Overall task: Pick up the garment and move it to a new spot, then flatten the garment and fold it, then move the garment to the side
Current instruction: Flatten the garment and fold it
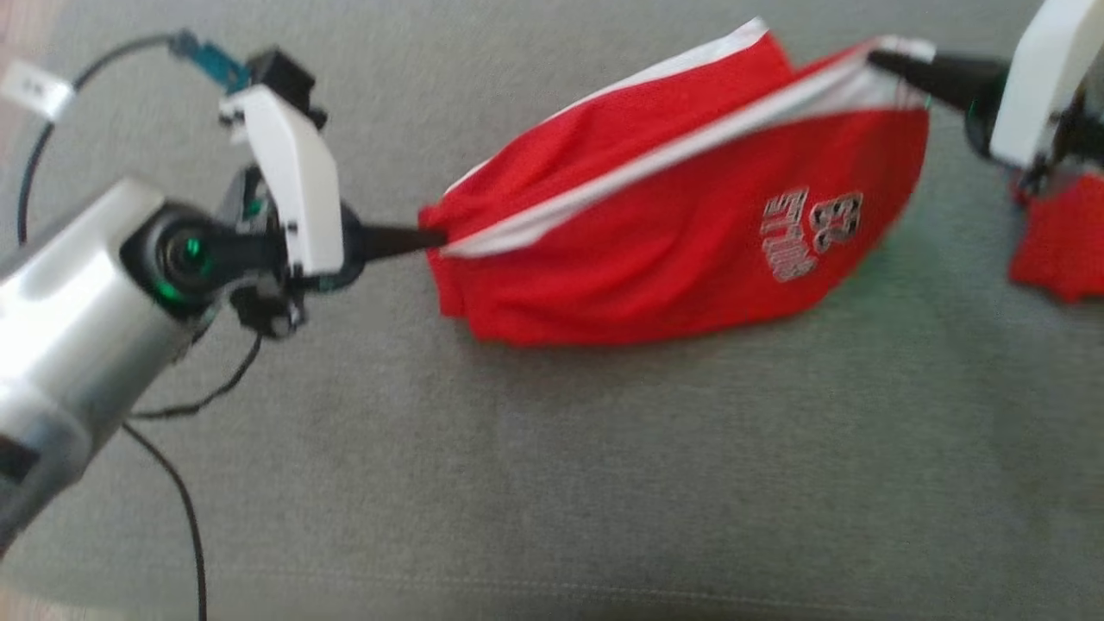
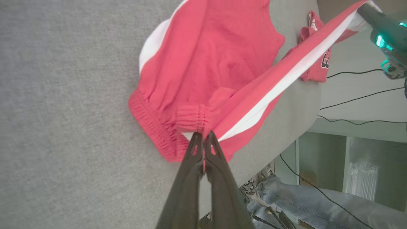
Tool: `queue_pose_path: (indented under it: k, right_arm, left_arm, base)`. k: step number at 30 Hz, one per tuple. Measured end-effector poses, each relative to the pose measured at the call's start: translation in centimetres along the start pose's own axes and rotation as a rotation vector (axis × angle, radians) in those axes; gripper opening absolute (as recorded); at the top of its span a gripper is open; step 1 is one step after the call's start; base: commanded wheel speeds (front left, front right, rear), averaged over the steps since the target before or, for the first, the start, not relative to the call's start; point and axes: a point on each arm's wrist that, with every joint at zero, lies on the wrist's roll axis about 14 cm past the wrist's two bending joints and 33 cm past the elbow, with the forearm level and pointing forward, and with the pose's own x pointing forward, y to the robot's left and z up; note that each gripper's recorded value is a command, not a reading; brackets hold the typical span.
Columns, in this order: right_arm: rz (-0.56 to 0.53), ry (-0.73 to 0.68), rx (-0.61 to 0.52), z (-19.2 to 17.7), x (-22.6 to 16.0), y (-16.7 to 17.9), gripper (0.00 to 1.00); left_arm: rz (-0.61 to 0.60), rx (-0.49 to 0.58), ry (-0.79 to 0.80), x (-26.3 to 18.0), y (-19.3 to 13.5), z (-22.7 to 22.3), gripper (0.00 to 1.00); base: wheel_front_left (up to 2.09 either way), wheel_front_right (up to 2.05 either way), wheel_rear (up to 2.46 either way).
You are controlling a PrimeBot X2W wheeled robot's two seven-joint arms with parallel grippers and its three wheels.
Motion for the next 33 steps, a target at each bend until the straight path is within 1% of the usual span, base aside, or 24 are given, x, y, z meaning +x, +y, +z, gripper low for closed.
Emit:
queue_pose_path:
  k: [3, 7, 11, 17, 18, 19, 20, 22, 26, 28, 30, 32, 33]
  right_arm:
    - [0.006, 0.005, 0.014, 0.9, 2.3, -0.6, 0.0]
    - [0.014, 0.031, 0.036, 0.9, 5.3, -1.4, 0.0]
    - [0.01, 0.086, 0.048, -0.1, 7.8, -2.0, 0.0]
    - [0.014, 0.143, 0.055, -1.7, 10.1, -2.1, 0.0]
    - [0.015, 0.147, 0.057, -1.9, 10.3, -2.1, 0.05]
    - [0.012, 0.136, 0.057, -1.8, 10.4, -2.1, 0.39]
    - [0.01, 0.12, 0.055, -1.5, 10.5, -2.2, 1.0]
    - [0.011, 0.066, 0.046, -0.3, 10.6, -1.8, 1.0]
    - [-0.006, -0.114, 0.029, 3.0, 9.7, -1.7, 1.0]
    - [-0.005, -0.209, 0.039, 4.8, 8.9, -1.3, 1.0]
    - [-0.001, -0.324, 0.031, 6.9, 7.8, -0.7, 1.0]
    - [-0.005, -0.436, 0.022, 8.5, 6.6, -0.3, 1.0]
    - [-0.014, -0.464, 0.02, 8.6, 6.2, -0.4, 1.0]
  left_arm:
    - [0.013, -0.03, -0.011, 0.4, 1.1, 1.1, 0.0]
    - [0.043, -0.082, -0.03, 0.7, 3.0, 2.1, 0.0]
    - [0.073, -0.12, -0.031, 1.2, 4.5, 2.7, 0.0]
    - [0.08, -0.158, -0.03, 2.4, 5.3, 3.3, 0.0]
    - [0.079, -0.161, -0.028, 2.6, 5.4, 3.2, 0.08]
    - [0.077, -0.162, -0.026, 2.7, 5.4, 3.2, 0.56]
    - [0.076, -0.163, -0.025, 2.8, 5.4, 3.2, 1.0]
    - [0.079, -0.152, -0.034, 2.7, 5.5, 3.3, 1.0]
    - [0.095, -0.136, -0.118, 1.5, 5.7, 4.7, 1.0]
    - [0.095, -0.113, -0.154, 0.8, 5.4, 5.2, 1.0]
    - [0.113, -0.061, -0.213, -0.1, 5.3, 6.0, 1.0]
    - [0.155, 0.006, -0.333, -1.7, 5.5, 7.6, 1.0]
    - [0.19, 0.056, -0.402, -2.7, 5.8, 8.5, 1.0]
  base:
    - [0.0, 0.0, 0.0]
    - [0.0, 0.0, 0.0]
    - [0.0, 0.0, 0.0]
    - [0.0, 0.0, 0.0]
    - [0.0, 0.0, 0.0]
    - [0.0, 0.0, 0.0]
    - [0.0, 0.0, 0.0]
    - [0.0, 0.0, 0.0]
    - [0.0, 0.0, 0.0]
    - [0.0, 0.0, 0.0]
    - [0.0, 0.0, 0.0]
    - [0.0, 0.0, 0.0]
    - [0.0, 0.0, 0.0]
